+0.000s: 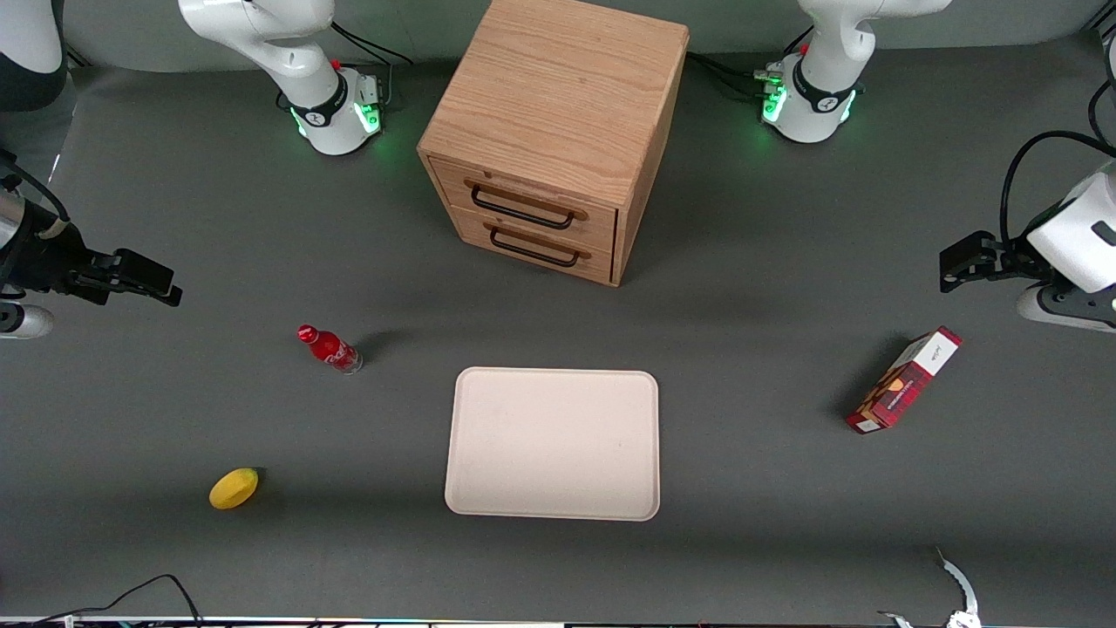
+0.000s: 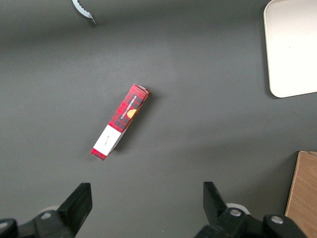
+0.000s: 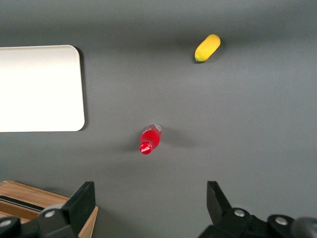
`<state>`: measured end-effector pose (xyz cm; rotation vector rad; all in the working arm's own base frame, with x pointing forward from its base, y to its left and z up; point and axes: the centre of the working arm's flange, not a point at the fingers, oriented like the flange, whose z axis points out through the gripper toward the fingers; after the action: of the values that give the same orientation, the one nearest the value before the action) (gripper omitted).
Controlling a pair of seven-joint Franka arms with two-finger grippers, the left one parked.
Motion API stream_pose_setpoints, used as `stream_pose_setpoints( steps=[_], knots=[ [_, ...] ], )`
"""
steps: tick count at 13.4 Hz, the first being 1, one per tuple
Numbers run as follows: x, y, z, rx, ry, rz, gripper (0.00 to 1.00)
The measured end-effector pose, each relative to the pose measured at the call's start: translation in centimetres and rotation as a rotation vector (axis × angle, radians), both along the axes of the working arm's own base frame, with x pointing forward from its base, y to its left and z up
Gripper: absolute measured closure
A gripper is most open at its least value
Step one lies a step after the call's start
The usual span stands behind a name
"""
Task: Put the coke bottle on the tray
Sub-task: 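Move the open right gripper down toward the red Coca-Cola bottle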
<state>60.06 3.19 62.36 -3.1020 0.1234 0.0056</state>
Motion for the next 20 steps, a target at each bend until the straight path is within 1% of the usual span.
stream_pose_setpoints(
  steps=[7, 8, 10, 12, 13, 15, 16, 18, 20],
  knots=[
    [0.0, 0.7, 0.0, 0.003, 0.002, -0.032, 0.00],
    [0.1, 0.9, -0.2, 0.003, 0.006, -0.029, 0.00],
    [0.4, 1.3, -1.5, 0.001, 0.035, -0.026, 0.00],
    [1.0, 1.5, -4.1, -0.001, 0.064, -0.025, 0.00],
    [1.3, 1.6, -5.9, -0.001, 0.068, -0.025, 0.00],
    [1.6, 2.1, -10.3, 0.001, 0.057, -0.021, 0.00],
    [1.6, 2.4, -12.6, 0.002, 0.044, -0.019, 0.00],
    [0.8, 2.5, -17.1, 0.003, 0.019, -0.021, 0.00],
    [-0.3, 2.7, -20.8, 0.002, 0.006, -0.018, 0.00]
  ],
)
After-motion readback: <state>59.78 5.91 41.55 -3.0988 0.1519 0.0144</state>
